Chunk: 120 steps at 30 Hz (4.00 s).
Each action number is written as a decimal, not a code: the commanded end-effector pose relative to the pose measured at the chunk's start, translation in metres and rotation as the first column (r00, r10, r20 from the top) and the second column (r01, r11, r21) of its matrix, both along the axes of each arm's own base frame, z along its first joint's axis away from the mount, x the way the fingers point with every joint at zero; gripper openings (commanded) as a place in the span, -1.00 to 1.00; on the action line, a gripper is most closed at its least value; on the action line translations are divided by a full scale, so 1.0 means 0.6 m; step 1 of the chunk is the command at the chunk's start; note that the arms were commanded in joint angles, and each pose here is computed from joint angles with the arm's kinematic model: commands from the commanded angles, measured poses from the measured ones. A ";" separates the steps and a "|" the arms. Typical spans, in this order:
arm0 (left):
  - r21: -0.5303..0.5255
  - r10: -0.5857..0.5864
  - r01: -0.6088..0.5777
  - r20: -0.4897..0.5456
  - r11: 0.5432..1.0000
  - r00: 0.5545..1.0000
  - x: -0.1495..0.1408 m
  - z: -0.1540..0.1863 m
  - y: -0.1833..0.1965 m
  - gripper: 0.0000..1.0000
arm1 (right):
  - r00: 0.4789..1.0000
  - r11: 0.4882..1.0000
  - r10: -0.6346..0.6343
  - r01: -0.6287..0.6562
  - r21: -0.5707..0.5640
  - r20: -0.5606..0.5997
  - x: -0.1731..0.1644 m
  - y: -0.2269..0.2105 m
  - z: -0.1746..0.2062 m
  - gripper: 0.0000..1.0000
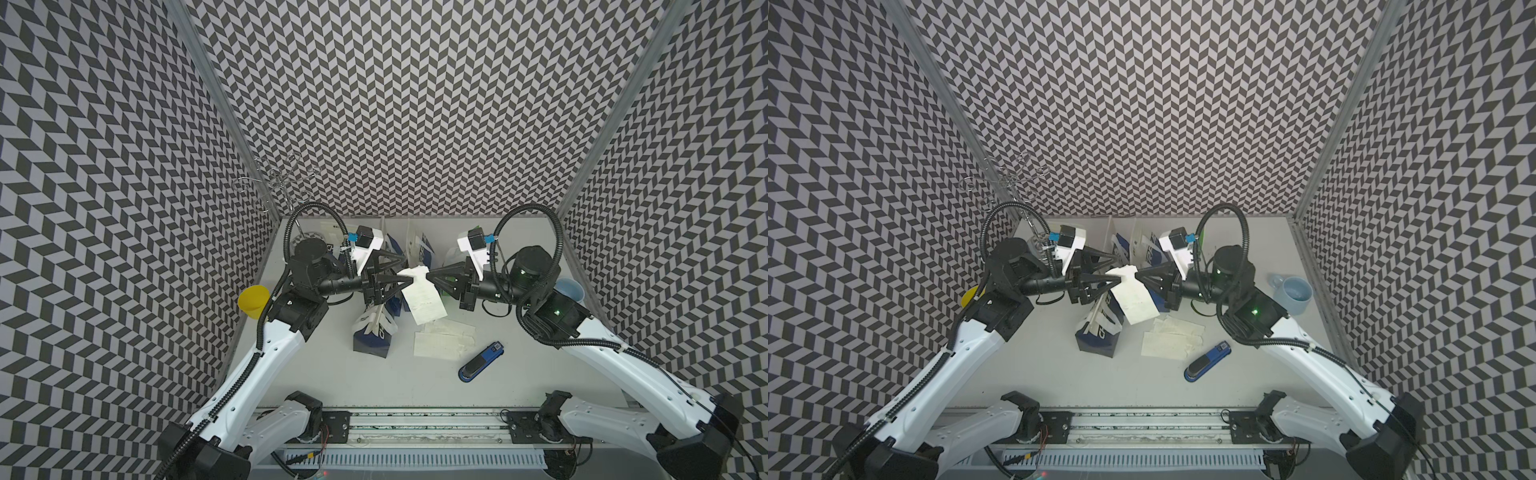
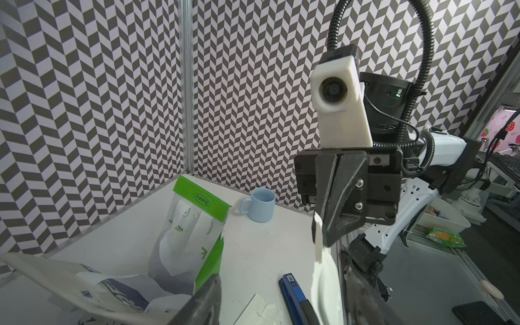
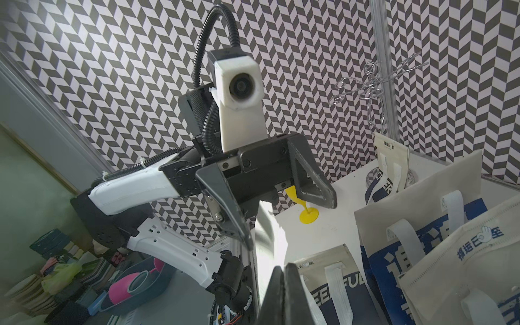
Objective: Staple the receipts to the bags
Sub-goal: Pick up the receipt from the center of the board, then pick up the takeout bag from the center of the board, then hold the receipt from the takeout bag.
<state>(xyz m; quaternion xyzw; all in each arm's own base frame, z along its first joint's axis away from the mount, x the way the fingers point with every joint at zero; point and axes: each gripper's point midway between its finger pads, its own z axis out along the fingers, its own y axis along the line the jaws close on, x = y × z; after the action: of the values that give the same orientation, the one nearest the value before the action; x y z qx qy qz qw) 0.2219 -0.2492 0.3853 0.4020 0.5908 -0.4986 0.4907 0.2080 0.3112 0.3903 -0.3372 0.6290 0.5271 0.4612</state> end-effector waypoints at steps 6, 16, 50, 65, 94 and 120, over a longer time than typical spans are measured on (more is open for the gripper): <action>-0.041 -0.072 0.073 0.040 0.996 0.997 -0.034 0.026 0.001 -0.84 | 0.998 0.999 -0.034 0.032 0.025 0.045 0.024 0.007 0.021 -1.00; -0.039 -0.064 0.063 -0.008 0.997 0.998 -0.027 0.015 -0.001 -1.00 | 0.995 0.998 0.012 -0.018 0.056 0.099 0.001 0.003 0.020 -0.14; 0.094 0.482 -0.473 -0.118 0.876 0.868 0.052 -0.044 0.081 0.42 | 0.998 0.998 -0.061 0.061 0.011 -0.003 0.047 -0.002 -0.034 -1.00; 0.264 0.589 -0.532 -0.245 0.805 0.770 0.000 -0.178 0.095 0.30 | 0.995 0.997 -0.074 0.072 -0.027 -0.062 0.057 -0.017 -0.075 -1.00; 0.312 0.562 -0.497 -0.169 0.810 0.810 -0.020 -0.163 0.059 -1.00 | 0.994 0.995 0.099 -0.098 0.010 -0.050 0.003 -0.010 -0.094 -1.00; 0.531 0.443 -0.341 -0.075 0.776 0.893 0.026 -0.236 0.038 -0.11 | 0.990 0.991 -0.123 0.118 -0.069 -0.069 0.095 0.018 -0.193 -1.00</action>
<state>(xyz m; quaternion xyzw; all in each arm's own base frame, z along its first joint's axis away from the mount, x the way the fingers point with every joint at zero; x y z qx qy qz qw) 0.2430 -0.2260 0.2434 0.3278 0.8162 -0.2399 0.4110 0.2569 0.3194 0.2692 -0.2947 0.6967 0.4933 0.4295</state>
